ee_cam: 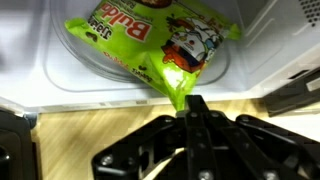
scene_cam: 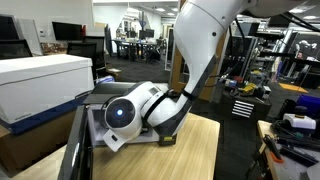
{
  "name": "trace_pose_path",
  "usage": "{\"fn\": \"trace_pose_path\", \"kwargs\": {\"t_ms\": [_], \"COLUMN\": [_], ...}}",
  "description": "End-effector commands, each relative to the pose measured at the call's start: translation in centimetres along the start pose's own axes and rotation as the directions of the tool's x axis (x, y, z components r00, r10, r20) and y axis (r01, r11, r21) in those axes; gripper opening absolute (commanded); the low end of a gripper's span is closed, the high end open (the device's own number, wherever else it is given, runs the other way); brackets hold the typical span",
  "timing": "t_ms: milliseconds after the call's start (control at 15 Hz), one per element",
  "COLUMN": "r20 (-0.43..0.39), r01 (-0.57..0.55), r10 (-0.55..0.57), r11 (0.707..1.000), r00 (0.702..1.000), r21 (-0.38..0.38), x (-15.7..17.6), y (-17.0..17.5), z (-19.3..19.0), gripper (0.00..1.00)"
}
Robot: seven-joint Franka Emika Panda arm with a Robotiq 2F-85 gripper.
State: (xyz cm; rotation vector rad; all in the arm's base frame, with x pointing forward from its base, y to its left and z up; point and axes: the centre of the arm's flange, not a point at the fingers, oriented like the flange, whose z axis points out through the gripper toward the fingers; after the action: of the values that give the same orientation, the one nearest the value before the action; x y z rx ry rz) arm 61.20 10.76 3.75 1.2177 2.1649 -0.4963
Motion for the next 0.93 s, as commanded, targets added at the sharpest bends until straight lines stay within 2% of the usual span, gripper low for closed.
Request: {"fn": "trace_pose_path", "kwargs": {"t_ms": [0,200,333,400,467,667,867], "r20": [-0.167,-0.300,-0.415,-0.514,-0.526,-0.629,-0.704], "r01": [0.078,0.144,0.165,0.176,0.109,0.014,-0.082], "r10": [-0.063,-0.104,-0.098,-0.081,0.008,0.167,0.319], "r11": [0.994,0.983,0.978,0.975,0.976,0.962,0.933], "r00": [0.984,0.948,0.905,0.854,0.850,0.760,0.634], "r21": [0.082,0.112,0.129,0.139,0.191,0.272,0.350], "x": [-2.5,-2.5,-2.2,-2.1,-1.2,-0.4,-0.2], "y": [-4.0,-5.5,-5.9,-6.5,-5.5,-4.7,-3.8], "z": [-5.3,-8.0,-10.5,-13.5,-13.8,-16.9,-19.7], "gripper": [0.01,0.01,0.01,0.01,0.01,0.01,0.01]}}
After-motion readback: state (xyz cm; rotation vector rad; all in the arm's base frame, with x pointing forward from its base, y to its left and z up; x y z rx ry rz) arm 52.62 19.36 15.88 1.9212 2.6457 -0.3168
